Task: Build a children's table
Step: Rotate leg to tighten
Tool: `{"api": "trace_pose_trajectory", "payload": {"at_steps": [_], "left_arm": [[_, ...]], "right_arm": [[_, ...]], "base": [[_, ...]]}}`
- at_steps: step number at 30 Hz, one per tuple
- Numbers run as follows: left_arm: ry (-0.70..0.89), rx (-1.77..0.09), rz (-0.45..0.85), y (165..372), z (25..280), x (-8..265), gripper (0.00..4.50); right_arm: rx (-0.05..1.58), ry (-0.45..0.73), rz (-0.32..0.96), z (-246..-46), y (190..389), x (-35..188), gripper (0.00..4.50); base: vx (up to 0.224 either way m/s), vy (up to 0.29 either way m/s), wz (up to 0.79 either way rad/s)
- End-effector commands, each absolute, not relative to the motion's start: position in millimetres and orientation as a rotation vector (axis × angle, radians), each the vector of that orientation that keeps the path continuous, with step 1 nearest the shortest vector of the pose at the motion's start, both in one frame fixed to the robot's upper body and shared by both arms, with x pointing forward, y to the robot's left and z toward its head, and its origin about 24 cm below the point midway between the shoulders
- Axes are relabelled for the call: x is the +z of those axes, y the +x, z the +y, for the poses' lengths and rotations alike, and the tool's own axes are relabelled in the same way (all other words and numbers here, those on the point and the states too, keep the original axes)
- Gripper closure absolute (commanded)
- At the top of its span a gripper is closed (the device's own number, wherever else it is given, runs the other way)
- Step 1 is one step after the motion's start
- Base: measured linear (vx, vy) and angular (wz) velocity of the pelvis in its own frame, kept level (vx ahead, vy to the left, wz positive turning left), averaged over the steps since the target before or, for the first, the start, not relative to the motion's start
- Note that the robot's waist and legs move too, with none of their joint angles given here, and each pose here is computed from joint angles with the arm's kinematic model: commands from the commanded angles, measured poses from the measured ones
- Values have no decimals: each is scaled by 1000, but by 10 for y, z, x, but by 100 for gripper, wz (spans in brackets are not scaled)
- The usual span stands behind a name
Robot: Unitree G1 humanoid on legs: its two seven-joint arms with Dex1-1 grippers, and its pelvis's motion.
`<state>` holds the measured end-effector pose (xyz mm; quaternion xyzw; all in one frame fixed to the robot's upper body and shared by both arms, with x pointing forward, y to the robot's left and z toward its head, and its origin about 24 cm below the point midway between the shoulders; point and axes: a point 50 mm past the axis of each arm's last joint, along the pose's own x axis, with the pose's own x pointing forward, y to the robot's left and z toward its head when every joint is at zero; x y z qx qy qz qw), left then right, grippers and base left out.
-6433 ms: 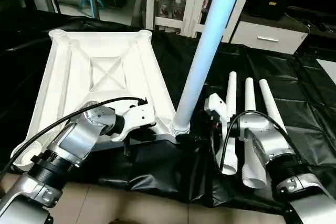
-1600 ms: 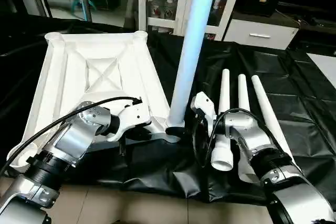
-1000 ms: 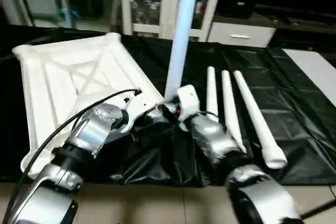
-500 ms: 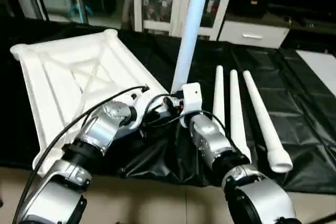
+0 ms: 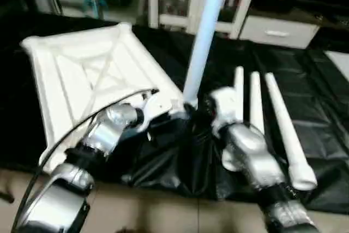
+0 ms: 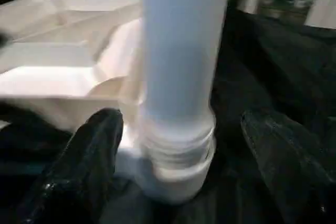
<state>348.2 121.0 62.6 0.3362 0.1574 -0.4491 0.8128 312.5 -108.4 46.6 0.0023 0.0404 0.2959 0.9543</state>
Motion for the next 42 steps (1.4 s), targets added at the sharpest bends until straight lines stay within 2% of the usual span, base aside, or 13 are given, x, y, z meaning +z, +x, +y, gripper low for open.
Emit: {"api": "trace_pose_trajectory", "payload": {"at_steps": [1, 5, 7, 12, 15, 18, 23, 27, 28, 31, 34, 39, 42], "left_arm": [[802, -932, 394, 3459, 1294, 465, 450], [820, -943, 330, 3461, 1267, 483, 450], [817, -945, 325, 3458, 1267, 483, 404], [689, -958, 277, 3398, 1285, 536, 359], [630, -950, 234, 3394, 1322, 619, 350], [569, -936, 200, 3385, 1405, 732, 315], [437, -1049, 190, 3207, 1597, 974, 311], [425, -1103, 236, 3081, 1701, 1064, 311], [443, -1118, 286, 3022, 1771, 1086, 311], [445, -1118, 308, 3005, 1795, 1090, 311], [589, -1093, 544, 2911, 2016, 923, 311], [584, -1078, 560, 2927, 1987, 892, 311], [687, -1028, 584, 3023, 1966, 812, 311]], "right_arm": [[664, 8, 59, -1055, 3068, 568, 59], [718, 6, 71, -1121, 2899, 579, 59], [722, 4, 72, -1133, 2881, 577, 52], [686, 20, 73, -1197, 2860, 619, 52], [685, 27, 72, -1189, 2859, 666, 52], [708, 17, 73, -1168, 2858, 690, 52], [734, 11, 79, -1160, 2851, 695, 52], [750, 12, 83, -1144, 2856, 704, 52], [760, 9, 86, -1133, 2857, 712, 52], [763, 8, 87, -1130, 2858, 714, 52], [791, 4, 97, -1106, 2839, 701, 52], [792, 4, 98, -1099, 2833, 697, 52], [787, 0, 98, -1099, 2833, 693, 52]], "base": [[0, 0, 0], [0, 0, 0], [0, 0, 0], [0, 0, 0], [0, 0, 0], [0, 0, 0], [0, 0, 0], [0, 0, 0], [0, 0, 0], [0, 0, 0], [0, 0, 0], [0, 0, 0], [0, 0, 0]]}}
